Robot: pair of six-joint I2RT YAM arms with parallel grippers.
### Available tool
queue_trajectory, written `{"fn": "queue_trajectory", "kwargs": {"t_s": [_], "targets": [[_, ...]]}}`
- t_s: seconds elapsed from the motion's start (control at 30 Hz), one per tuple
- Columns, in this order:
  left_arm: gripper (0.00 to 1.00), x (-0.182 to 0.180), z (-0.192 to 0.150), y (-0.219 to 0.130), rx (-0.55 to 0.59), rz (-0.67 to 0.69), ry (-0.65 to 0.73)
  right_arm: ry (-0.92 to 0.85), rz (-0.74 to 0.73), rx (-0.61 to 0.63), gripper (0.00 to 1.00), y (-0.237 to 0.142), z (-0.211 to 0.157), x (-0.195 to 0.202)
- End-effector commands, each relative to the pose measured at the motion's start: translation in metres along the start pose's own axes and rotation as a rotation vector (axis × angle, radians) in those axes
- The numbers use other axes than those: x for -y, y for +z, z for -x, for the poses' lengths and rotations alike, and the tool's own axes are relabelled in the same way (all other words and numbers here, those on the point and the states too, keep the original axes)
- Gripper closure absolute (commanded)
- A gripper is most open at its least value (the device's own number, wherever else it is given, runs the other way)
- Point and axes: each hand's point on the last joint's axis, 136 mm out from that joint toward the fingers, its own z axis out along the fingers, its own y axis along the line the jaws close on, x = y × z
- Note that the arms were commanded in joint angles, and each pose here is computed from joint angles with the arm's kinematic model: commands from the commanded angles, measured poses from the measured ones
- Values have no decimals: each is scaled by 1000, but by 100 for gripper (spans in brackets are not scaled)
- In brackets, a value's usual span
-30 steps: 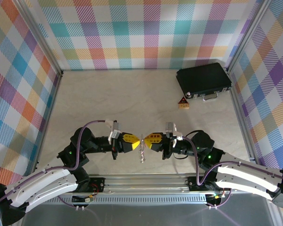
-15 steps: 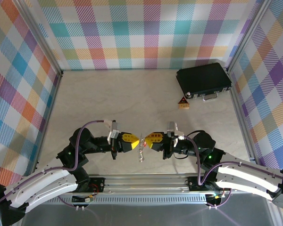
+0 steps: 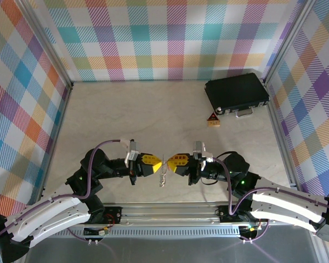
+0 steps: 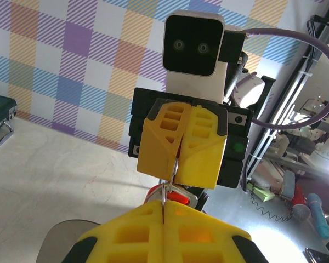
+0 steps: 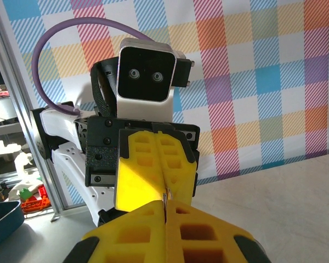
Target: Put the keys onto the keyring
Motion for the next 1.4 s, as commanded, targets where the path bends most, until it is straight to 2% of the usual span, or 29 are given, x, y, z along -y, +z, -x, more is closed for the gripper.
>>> {"fn": "queue_trajectory", "kwargs": {"t_s": [0.0,1.37], "targets": [[100,9,12,-3,42,-22,48,4,22,50,100,-2,11,-6],[100,9,11,-3,45,-24,43,15,2,84,100,-2,10,-1]]}}
